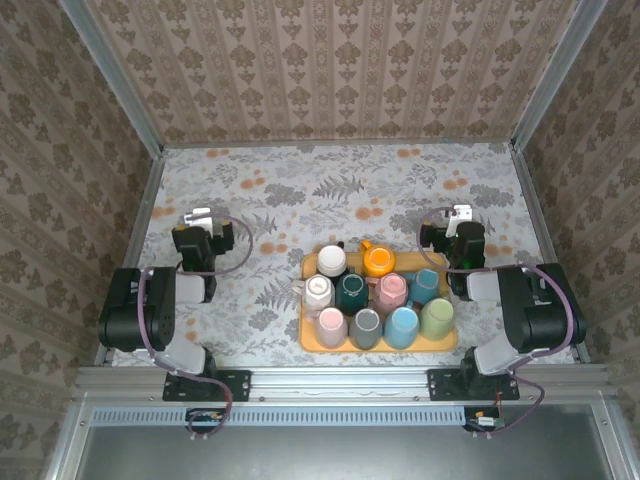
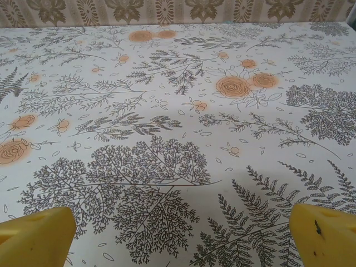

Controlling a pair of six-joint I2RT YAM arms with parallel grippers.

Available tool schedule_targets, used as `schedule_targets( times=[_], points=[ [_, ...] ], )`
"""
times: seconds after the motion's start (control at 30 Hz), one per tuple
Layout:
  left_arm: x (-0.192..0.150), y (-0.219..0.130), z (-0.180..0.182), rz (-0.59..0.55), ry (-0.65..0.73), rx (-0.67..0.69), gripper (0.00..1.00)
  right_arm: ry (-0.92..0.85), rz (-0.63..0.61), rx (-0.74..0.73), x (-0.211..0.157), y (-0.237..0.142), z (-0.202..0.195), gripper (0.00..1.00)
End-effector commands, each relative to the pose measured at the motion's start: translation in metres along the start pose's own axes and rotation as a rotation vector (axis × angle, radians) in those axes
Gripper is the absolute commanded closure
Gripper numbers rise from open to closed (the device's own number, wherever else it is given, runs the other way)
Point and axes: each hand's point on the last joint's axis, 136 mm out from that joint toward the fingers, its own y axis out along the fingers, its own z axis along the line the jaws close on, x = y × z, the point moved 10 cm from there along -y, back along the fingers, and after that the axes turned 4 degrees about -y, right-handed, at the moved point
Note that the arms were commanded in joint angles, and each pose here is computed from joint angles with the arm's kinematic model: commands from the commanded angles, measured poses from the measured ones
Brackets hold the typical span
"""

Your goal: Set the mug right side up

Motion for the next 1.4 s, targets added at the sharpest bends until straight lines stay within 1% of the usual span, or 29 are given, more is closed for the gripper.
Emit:
schedule_targets(
  times=[0.0,0.1,0.23,0.77,0.83,0.87,0.9,0.93,0.97,1.03,1.1,1.17,1.23,1.33,1.37],
  points=[
    [0.001,-0.002,0.001,-0.009,0.001,-0.008,0.00,0.005,-0.029,0.015,0.010,0.002,0.001,0.00],
    [0.002,-0.001,0.001,-0.009,0.004,-0.010,0.00,0.005,-0.030,0.015,0.010,0.002,0.001,0.00],
    [0.002,0.000,-0.003,-0.002,0.022,-0.066,0.00,0.005,-0.030,0.015,0.010,0.002,0.000,0.00],
    [0.002,-0.001,-0.003,0.001,0.018,-0.075,0.00,0.016,-0.042,0.022,0.010,0.000,-0.001,0.00],
    [0.006,-0.004,-0.002,-0.019,0.024,-0.074,0.00,0.024,-0.043,0.001,0.016,-0.002,-0.003,0.00],
    [0.009,-0.007,-0.002,-0.020,0.024,-0.066,0.00,0.026,-0.023,-0.017,0.024,-0.006,-0.004,0.00],
    [0.016,-0.012,-0.002,-0.024,0.028,-0.059,0.00,0.027,0.006,-0.036,0.035,-0.010,-0.006,0.00],
    [0.024,-0.017,-0.002,-0.022,0.032,-0.048,0.00,0.037,-0.013,-0.058,0.056,-0.019,-0.009,0.00],
    [0.032,-0.022,-0.001,-0.021,0.034,-0.027,0.00,0.046,-0.021,-0.075,0.069,-0.025,-0.011,0.00],
    [0.059,-0.034,0.000,-0.062,0.006,0.036,0.00,0.059,-0.072,-0.096,0.098,-0.043,-0.014,0.00],
    [0.090,-0.049,-0.003,-0.105,-0.041,0.013,0.00,0.087,-0.141,-0.092,0.121,-0.061,-0.011,0.00],
    [0.119,-0.068,-0.012,-0.144,-0.079,-0.044,0.00,0.104,-0.202,-0.037,0.141,-0.078,0.002,0.00],
    [0.146,-0.093,-0.028,-0.154,-0.106,-0.109,0.00,0.081,-0.237,0.069,0.156,-0.098,0.032,0.00],
    [0.162,-0.137,-0.059,-0.121,-0.052,-0.288,0.00,0.026,-0.225,0.267,0.171,-0.133,0.077,0.00],
    [0.163,-0.151,-0.068,-0.093,-0.039,-0.300,0.00,0.019,-0.197,0.310,0.172,-0.144,0.087,0.00]
  ],
)
